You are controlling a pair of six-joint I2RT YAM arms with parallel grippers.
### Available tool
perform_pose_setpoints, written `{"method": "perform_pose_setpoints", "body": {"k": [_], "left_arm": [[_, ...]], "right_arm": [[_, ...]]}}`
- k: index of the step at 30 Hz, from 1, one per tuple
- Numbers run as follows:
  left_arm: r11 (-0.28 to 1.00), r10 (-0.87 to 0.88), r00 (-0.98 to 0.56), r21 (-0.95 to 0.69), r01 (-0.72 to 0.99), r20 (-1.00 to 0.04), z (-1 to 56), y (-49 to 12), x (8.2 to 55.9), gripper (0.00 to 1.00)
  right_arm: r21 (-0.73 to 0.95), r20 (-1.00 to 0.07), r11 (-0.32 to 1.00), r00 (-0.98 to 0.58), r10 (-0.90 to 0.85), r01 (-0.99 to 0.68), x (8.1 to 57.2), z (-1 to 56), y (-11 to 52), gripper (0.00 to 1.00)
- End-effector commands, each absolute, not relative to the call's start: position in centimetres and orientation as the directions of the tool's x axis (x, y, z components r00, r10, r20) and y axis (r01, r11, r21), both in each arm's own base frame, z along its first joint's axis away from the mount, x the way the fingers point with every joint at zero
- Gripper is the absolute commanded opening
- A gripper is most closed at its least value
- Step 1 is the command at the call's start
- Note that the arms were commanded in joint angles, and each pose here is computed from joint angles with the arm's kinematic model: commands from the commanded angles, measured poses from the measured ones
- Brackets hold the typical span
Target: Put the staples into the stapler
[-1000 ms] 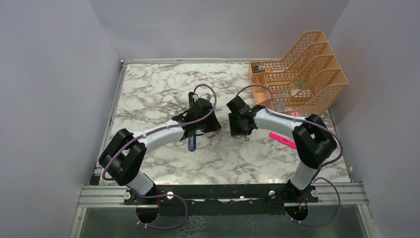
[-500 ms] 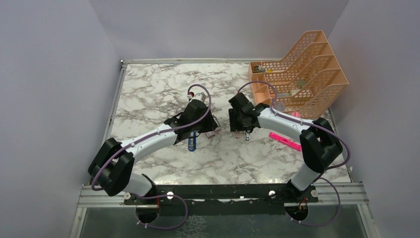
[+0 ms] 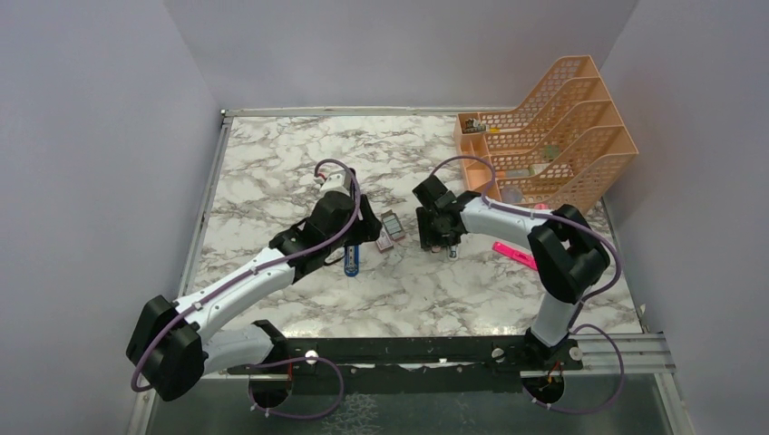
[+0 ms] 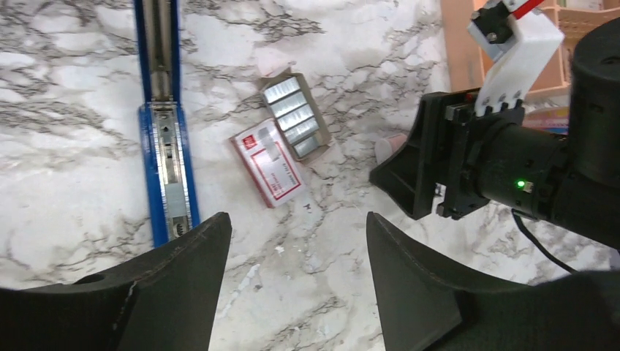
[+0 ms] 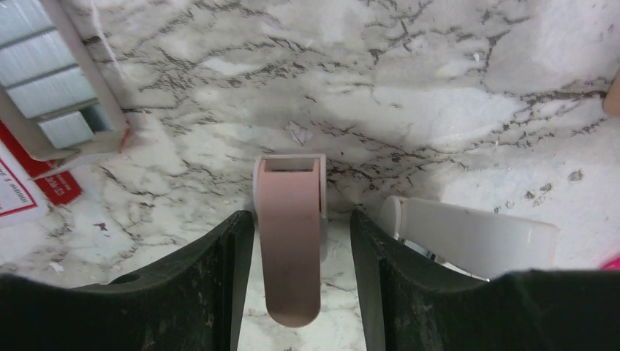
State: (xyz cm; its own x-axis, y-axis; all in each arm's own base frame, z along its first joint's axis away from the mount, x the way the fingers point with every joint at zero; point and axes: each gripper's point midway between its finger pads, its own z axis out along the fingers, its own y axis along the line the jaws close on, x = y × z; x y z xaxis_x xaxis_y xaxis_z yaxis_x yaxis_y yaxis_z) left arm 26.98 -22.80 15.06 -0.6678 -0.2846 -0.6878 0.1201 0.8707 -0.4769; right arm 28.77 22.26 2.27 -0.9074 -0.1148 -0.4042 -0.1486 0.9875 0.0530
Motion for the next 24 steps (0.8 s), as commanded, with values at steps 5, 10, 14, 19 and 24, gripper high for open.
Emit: {"method": "perform_pose_setpoints", "body": {"k": [5,10,14,19,24], "left_arm": [[0.928,-0.257,-0.618,-0.369,0.058,-0.743,14.5,-18.7,26.8,0.72],[0.928,-0.254,-0.618,-0.367,0.060,-0.744,14.5,-18.5,26.8,0.73],[0.923,-0.255,-0.623,-0.377,0.071,-0.740,14.5,-18.7,26.7,0.73],[0.915,-0.261,-0.625,-0.395,0.083,-0.736,14.7,-19.0,26.6,0.74],[0.901,-0.263,-0.629,-0.419,0.110,-0.731,15.0,-19.6,26.5,0.75]], "right_arm": [[0.027,-0.385,0.995,-0.919,-0.082,-0.100,29.3,0.3,22.4,0.43],[0.011,-0.454,0.999,-0.890,-0.040,-0.050,31.6,1.1,22.7,0.33],[0.036,-0.511,0.999,-0.860,-0.015,-0.039,34.1,2.0,24.2,0.32],[0.056,-0.546,0.998,-0.838,0.003,-0.033,36.6,2.6,25.9,0.32],[0.045,-0.544,0.999,-0.839,0.002,-0.027,37.4,2.9,26.3,0.40]]}}
